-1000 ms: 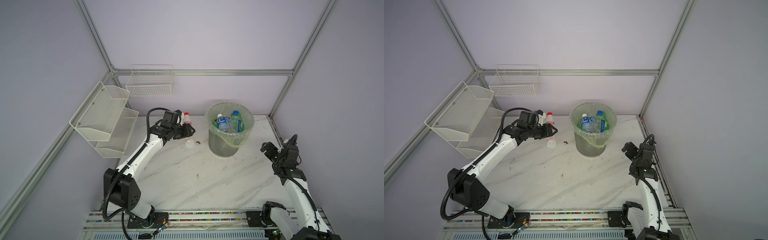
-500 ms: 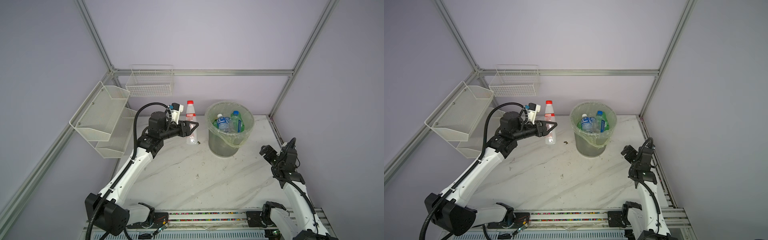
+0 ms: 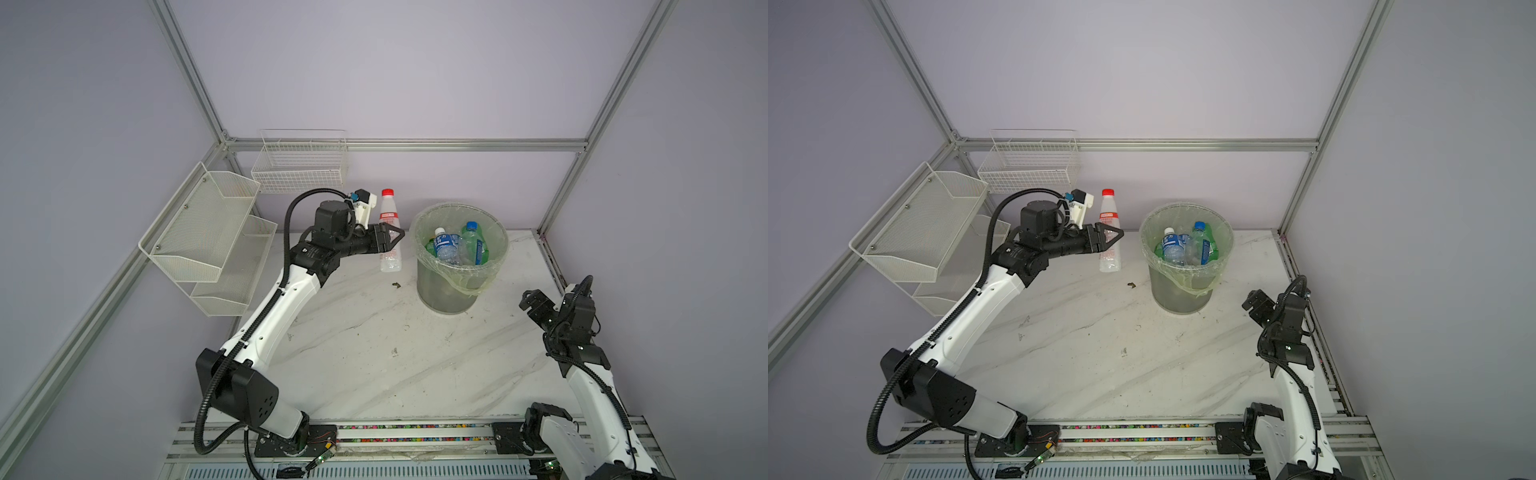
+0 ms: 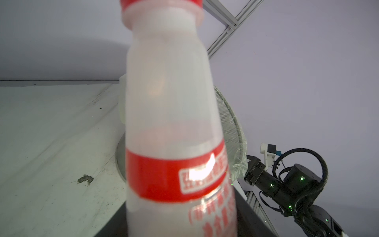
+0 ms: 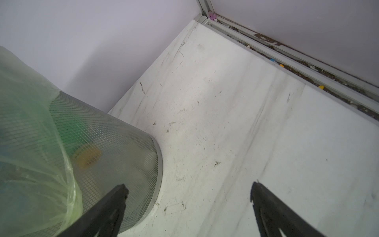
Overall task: Throw the plastic bottles in the bin
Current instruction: Throw the plastic bottle into the trash bin.
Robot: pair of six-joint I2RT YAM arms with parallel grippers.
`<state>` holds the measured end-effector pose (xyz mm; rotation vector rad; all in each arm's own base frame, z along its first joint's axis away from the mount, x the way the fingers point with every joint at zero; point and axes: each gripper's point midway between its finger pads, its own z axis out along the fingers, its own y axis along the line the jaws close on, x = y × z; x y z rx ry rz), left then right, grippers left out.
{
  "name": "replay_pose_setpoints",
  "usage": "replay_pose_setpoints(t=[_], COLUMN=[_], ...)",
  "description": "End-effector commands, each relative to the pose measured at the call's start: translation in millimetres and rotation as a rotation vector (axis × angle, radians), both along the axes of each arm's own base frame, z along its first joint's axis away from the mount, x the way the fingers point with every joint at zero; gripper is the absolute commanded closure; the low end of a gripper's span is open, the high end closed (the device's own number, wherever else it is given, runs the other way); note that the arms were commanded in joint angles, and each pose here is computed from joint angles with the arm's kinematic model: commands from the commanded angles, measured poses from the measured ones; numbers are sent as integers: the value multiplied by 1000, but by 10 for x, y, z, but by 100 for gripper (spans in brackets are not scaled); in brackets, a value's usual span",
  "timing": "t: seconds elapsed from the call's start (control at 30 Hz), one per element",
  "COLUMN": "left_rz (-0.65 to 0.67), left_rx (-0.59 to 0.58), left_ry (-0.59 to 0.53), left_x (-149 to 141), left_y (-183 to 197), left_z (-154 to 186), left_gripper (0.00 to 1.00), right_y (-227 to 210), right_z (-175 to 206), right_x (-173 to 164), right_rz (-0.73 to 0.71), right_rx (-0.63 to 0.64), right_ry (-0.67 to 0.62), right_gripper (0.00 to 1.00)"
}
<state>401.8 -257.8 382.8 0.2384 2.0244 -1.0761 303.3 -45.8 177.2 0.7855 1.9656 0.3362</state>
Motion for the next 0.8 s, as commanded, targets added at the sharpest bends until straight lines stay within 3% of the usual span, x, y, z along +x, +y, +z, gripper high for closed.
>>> replay_pose_setpoints(t=[0.0, 0.13, 0.17, 0.2, 0.27, 0.33, 0.5, 0.67, 0.77], left_rz=[-30, -98, -117, -130, -121, -30, 145, -7, -25], left_rx=[-76, -155, -165, -157, -116, -58, 97, -151, -202], left_ry=[-72, -4, 9, 21, 34, 46, -122, -48, -77], left_x=[25, 200, 217, 237, 291, 387, 227, 199, 173], left_y=[-288, -781, -896, -984, -957, -612, 115, -315, -409], left_z=[659, 783, 802, 770, 737, 711, 979, 1170, 1271], left_gripper=[39, 32, 22, 1, 0, 0, 0, 0, 0], right_y=[-7, 0, 0, -1, -1, 5, 22, 42, 37], right_z=[180, 192, 203, 209, 254, 310, 363, 329, 387], right_x=[11, -5, -8, -11, -15, -15, 0, 48, 52], right_rz=[0, -4, -6, -6, -6, -2, 12, 34, 32], right_rx=[-12, -1, -1, -1, -4, -6, -9, -12, -15], right_ry=[-49, -57, -59, -60, -65, -75, -85, -74, -80], right_gripper=[3, 3, 3, 3, 3, 3, 3, 3, 3])
